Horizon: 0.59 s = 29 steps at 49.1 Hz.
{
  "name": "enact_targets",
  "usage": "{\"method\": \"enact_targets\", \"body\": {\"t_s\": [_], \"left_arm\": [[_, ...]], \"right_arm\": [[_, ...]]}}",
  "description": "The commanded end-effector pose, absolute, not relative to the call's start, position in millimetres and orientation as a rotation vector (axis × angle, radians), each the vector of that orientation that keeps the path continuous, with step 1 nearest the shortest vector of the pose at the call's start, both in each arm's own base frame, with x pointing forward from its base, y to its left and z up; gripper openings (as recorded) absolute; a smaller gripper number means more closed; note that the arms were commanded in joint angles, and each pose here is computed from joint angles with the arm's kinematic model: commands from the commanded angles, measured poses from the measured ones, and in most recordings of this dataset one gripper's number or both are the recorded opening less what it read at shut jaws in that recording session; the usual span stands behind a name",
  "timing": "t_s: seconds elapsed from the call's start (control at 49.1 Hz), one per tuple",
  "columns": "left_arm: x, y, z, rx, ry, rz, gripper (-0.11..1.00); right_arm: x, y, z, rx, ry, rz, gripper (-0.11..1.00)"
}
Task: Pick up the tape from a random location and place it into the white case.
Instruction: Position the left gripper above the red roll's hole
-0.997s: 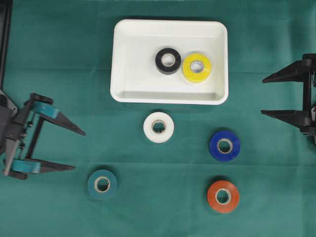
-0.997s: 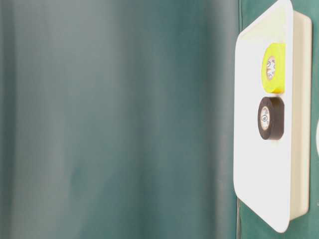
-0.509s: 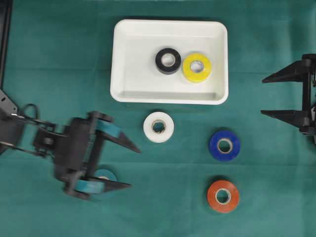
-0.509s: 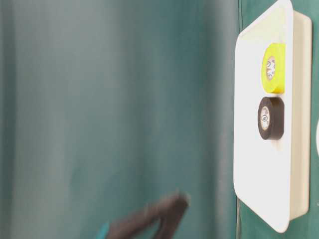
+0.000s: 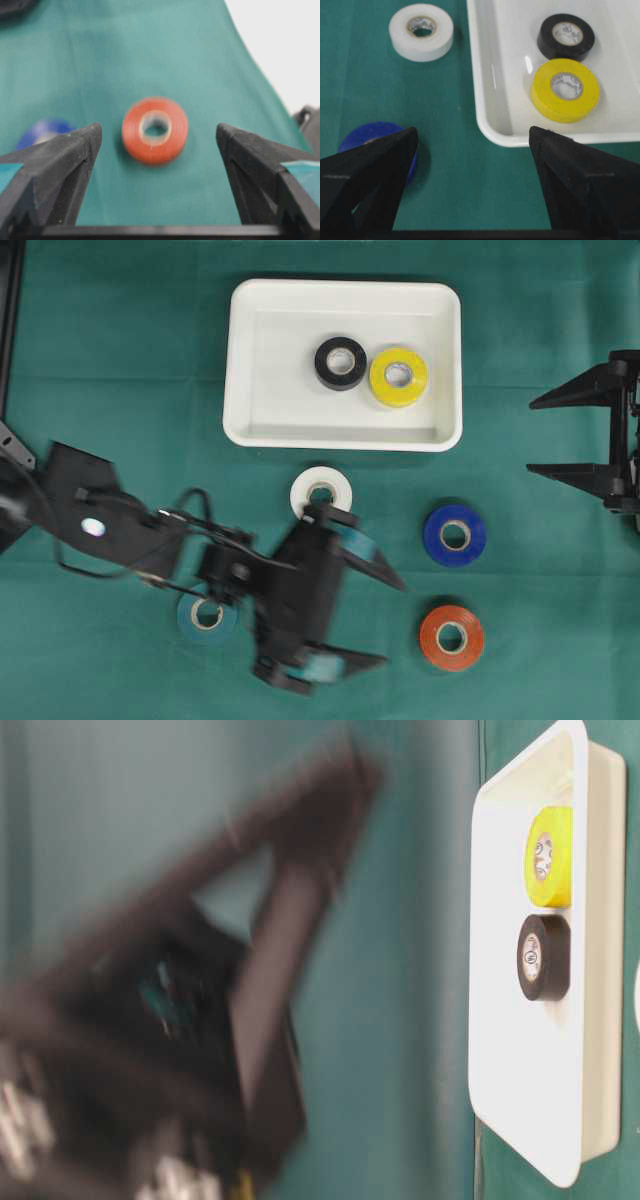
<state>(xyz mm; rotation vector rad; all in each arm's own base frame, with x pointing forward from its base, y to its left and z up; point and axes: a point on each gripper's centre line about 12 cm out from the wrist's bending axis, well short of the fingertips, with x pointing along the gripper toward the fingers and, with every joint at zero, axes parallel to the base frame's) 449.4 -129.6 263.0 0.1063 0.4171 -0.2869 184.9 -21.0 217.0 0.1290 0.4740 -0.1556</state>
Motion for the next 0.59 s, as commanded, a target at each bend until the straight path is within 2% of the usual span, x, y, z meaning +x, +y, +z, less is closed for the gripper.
{"method": "enact_targets", "body": {"t_s": [0.0, 0.224, 0.57], "left_arm": [[465.8, -137.5, 284.3, 0.099, 0.368, -0.293, 0.93], [498.5, -148.0, 290.8, 0.099, 0.376, -0.294, 0.93], [525.7, -151.7, 296.6, 0.103, 0.369, -0.287, 0.93]], "right_arm": [[187.6, -21.5, 221.4, 0.128, 0.465, -0.156, 0.86], [187.4, -21.9, 221.1, 0.128, 0.468, -0.158, 0.86], [187.2, -21.5, 220.4, 0.131, 0.469, -0.157, 0.85]]}}
